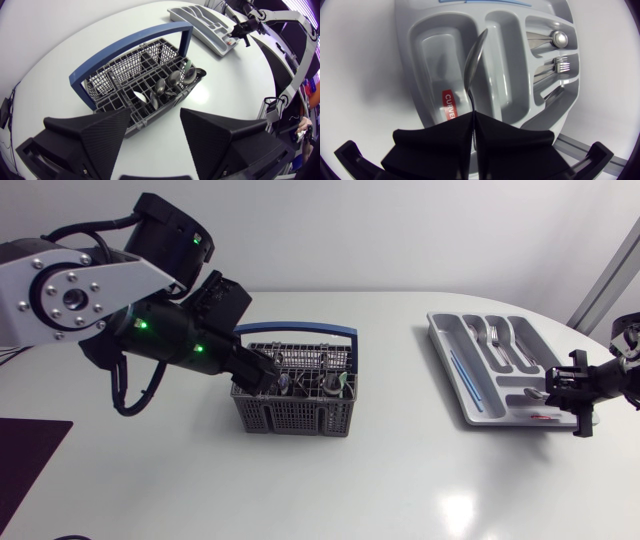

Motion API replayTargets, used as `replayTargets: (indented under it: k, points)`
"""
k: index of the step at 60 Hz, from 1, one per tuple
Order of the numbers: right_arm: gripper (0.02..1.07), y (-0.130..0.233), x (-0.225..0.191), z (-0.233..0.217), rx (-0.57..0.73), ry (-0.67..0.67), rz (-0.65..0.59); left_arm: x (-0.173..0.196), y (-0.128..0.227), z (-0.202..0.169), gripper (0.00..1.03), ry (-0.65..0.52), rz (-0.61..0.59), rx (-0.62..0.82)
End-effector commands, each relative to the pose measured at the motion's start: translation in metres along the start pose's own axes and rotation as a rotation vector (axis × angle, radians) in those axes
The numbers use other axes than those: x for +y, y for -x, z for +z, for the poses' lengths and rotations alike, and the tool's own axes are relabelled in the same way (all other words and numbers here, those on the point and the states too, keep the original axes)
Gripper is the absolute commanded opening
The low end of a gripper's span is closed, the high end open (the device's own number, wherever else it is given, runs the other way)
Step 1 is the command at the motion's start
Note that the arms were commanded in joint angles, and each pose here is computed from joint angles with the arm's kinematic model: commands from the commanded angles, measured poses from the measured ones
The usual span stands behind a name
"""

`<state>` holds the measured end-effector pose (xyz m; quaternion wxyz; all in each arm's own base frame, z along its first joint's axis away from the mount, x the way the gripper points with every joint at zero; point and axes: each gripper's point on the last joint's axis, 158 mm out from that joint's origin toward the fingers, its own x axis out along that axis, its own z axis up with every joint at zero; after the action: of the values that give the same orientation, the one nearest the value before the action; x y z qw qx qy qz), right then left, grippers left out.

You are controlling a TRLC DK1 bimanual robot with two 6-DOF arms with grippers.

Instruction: Unload the cutlery basket into the drawer organizer.

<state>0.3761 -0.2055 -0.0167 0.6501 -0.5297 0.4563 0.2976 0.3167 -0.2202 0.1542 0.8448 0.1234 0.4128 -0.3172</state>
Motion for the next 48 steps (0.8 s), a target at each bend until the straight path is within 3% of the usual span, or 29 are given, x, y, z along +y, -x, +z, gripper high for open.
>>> replayTargets:
  k: [1,4,19,33,41,48]
  points:
    - [0.21,-0.005,0.017,-0.001,0.008,0.036,0.027,0.0,-0.01,-0.01,0.7,-0.004,0.007,0.028]
    - [0.3,-0.003,0.017,-0.001,0.01,0.037,0.019,0.003,-0.012,-0.009,0.7,-0.007,0.015,0.022]
    - [0.48,0.005,0.02,-0.001,0.026,0.033,-0.005,0.016,-0.02,-0.017,0.7,0.018,0.044,0.044]
    - [0.64,0.02,0.019,0.007,0.022,-0.035,-0.035,0.02,-0.021,-0.017,0.7,0.133,0.071,0.082]
    - [0.92,0.032,0.017,0.016,0.013,-0.081,-0.052,0.021,-0.019,-0.015,0.69,0.189,0.072,0.095]
    - [0.94,0.045,0.02,0.035,-0.026,-0.124,-0.057,0.022,-0.021,-0.013,0.67,0.258,0.075,0.102]
